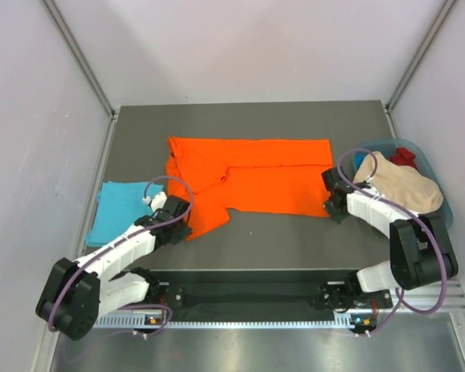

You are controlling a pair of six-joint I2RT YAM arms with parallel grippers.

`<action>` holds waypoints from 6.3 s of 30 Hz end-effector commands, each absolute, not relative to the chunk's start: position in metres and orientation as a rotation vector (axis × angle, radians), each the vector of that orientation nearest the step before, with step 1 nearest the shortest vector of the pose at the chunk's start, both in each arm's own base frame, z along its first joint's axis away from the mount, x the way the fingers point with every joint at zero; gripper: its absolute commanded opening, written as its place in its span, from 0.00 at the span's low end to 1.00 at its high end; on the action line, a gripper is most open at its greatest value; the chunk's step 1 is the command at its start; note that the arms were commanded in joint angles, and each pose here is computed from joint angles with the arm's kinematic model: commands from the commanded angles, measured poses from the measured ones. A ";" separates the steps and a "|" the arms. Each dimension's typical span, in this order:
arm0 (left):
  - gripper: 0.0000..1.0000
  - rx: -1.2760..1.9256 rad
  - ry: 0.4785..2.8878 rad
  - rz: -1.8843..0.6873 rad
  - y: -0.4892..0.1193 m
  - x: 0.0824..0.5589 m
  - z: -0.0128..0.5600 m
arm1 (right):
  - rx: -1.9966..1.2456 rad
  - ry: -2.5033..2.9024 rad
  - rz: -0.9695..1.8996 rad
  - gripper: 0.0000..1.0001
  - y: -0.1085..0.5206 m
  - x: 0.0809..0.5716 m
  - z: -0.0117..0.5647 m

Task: Fold and stack the t-shirts
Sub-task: Fold the tshirt

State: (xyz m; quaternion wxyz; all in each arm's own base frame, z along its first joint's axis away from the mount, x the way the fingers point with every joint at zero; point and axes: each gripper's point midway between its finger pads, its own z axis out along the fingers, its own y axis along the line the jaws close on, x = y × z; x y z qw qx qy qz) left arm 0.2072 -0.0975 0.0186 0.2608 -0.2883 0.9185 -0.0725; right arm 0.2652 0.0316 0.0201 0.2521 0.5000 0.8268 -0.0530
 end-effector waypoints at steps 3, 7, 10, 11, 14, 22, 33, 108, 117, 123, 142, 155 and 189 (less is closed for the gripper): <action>0.18 -0.789 2.551 -0.079 -0.087 0.189 -0.001 | 1.332 2.224 -0.114 0.00 0.032 0.268 0.031; 0.00 -0.768 2.541 -0.086 -0.090 0.189 0.007 | 1.286 2.232 -0.118 0.00 0.031 0.272 0.038; 0.00 -0.732 2.475 -0.095 -0.091 0.206 0.039 | 1.223 2.253 -0.138 0.00 0.029 0.273 0.046; 0.00 -0.720 2.462 -0.089 -0.089 0.208 0.046 | 1.211 2.253 -0.137 0.00 0.029 0.276 0.049; 0.00 -0.689 2.415 -0.095 -0.090 0.221 0.071 | 1.171 2.263 -0.139 0.00 0.029 0.277 0.055; 0.00 -0.635 2.309 -0.115 -0.099 0.258 0.112 | 1.048 2.283 -0.073 0.00 0.038 0.293 0.063; 0.00 -0.657 2.224 -0.009 -0.069 0.327 0.137 | 0.855 2.305 -0.116 0.00 0.043 0.340 0.083; 0.00 -0.650 2.153 -0.096 -0.062 0.486 0.169 | 0.805 2.292 -0.339 0.00 0.009 0.428 0.097; 0.00 -0.648 2.201 -0.022 -0.060 0.509 0.144 | 0.798 2.344 -0.379 0.00 0.009 0.440 0.072; 0.00 -0.665 2.237 0.019 -0.055 0.515 0.119 | 0.802 2.354 -0.401 0.00 0.007 0.447 0.060; 0.00 -0.695 2.233 0.100 -0.042 0.522 0.112 | 0.810 2.327 -0.413 0.00 0.004 0.465 0.074; 0.13 -0.683 2.283 0.102 -0.047 0.531 0.102 | 0.809 2.305 -0.401 0.25 -0.001 0.476 0.093; 0.37 -0.556 2.479 -0.307 -0.104 0.480 0.071 | 0.759 2.443 -0.391 0.21 -0.001 0.408 0.042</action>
